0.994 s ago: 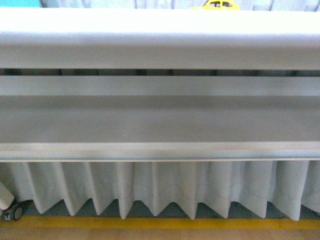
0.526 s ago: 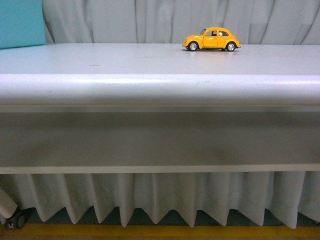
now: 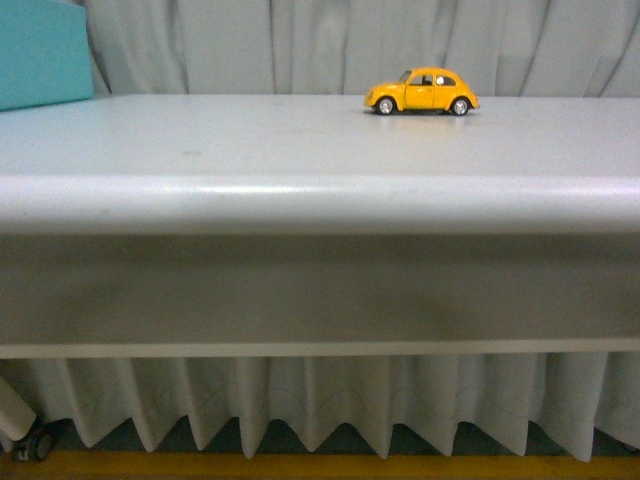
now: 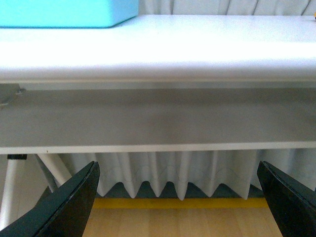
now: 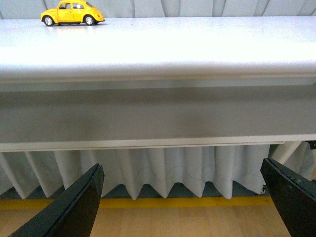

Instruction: Wind up and store yellow beetle toy

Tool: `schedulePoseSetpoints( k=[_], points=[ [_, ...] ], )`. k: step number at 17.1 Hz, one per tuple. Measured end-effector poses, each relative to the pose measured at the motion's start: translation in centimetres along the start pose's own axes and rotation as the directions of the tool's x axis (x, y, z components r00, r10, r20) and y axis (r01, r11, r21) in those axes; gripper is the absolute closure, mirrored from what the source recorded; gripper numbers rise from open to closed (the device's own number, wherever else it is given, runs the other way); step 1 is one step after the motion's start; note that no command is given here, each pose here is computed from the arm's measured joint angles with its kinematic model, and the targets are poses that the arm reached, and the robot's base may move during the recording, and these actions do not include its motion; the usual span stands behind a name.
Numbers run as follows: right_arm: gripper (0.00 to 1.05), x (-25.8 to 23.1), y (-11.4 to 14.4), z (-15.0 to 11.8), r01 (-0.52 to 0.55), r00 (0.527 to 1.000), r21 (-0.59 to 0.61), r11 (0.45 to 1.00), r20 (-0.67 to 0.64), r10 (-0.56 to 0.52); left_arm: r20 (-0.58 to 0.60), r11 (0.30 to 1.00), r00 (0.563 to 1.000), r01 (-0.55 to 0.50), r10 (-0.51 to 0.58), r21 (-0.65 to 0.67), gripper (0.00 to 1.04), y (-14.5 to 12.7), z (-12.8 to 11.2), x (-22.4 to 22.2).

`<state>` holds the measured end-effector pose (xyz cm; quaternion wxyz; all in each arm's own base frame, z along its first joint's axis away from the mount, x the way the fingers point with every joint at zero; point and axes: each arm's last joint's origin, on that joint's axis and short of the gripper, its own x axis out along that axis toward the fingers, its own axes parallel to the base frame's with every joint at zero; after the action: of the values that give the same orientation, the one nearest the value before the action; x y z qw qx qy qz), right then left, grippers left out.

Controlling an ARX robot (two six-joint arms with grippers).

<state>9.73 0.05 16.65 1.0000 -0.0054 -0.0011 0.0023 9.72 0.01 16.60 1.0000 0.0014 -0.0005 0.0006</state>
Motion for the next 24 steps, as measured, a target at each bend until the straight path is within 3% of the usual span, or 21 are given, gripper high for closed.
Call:
schedulePoseSetpoints(
  k=[24],
  points=[
    [0.07,0.00,0.00,0.02,-0.001,1.000,0.001,1.000,0.002,0.001,0.005,1.000,1.000,0.000,0.000,0.000,0.07,0.00,0.04,0.00]
  ],
)
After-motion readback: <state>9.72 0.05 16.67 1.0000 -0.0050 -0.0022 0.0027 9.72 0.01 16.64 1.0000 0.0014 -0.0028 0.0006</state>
